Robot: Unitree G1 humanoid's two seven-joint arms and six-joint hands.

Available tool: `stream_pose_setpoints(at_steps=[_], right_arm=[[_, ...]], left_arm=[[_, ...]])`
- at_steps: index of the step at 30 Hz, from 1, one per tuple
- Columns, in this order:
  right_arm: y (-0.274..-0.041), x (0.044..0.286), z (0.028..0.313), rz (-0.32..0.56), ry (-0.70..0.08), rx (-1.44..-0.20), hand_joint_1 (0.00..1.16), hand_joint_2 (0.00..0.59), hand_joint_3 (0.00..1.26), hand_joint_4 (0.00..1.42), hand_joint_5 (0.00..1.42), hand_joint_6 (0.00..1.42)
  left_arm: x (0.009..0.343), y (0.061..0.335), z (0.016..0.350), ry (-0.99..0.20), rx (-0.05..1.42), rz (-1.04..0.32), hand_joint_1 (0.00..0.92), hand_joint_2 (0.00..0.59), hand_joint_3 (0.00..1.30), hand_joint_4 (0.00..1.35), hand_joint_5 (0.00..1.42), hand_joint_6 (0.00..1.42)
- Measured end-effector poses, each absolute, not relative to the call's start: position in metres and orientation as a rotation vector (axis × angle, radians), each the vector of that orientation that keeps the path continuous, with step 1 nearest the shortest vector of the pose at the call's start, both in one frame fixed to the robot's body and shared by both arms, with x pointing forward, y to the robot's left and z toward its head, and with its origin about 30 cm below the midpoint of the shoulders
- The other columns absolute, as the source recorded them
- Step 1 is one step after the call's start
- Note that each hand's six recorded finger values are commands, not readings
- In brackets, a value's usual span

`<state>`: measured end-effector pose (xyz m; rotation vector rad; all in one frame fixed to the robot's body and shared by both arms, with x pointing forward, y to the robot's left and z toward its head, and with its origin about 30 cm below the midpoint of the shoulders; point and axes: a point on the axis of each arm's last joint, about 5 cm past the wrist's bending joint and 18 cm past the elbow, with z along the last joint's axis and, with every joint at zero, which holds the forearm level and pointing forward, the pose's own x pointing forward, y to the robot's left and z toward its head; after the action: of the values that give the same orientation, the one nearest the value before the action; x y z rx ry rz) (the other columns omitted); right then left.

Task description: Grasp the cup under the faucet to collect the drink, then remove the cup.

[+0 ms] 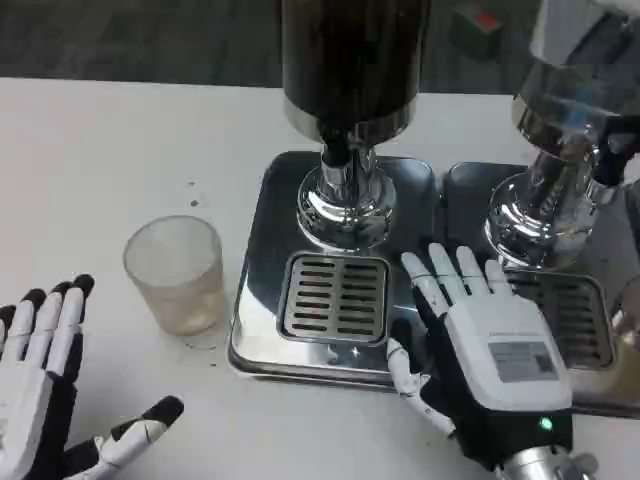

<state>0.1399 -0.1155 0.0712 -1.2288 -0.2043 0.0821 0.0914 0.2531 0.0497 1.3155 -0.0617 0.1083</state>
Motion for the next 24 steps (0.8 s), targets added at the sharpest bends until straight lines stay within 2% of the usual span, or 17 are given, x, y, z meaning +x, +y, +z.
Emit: stream_pose_setpoints(at_steps=[18,24], right_arm=[[-0.111,0.141,0.069,0.082,-0.181,-1.200,0.12,0.586,0.11,0.04,0.01,0.00],[-0.111,0.139,0.068,0.078,-0.163,-1.199,0.12,0.586,0.11,0.05,0.04,0.03]], left_arm=[[0.095,0.255,0.050,-0.069,1.299,0.139,0.000,0.120,0.00,0.00,0.00,0.00],[0.105,0.259,0.055,-0.090,1.255,0.177,0.000,0.052,0.00,0.00,0.00,0.00]])
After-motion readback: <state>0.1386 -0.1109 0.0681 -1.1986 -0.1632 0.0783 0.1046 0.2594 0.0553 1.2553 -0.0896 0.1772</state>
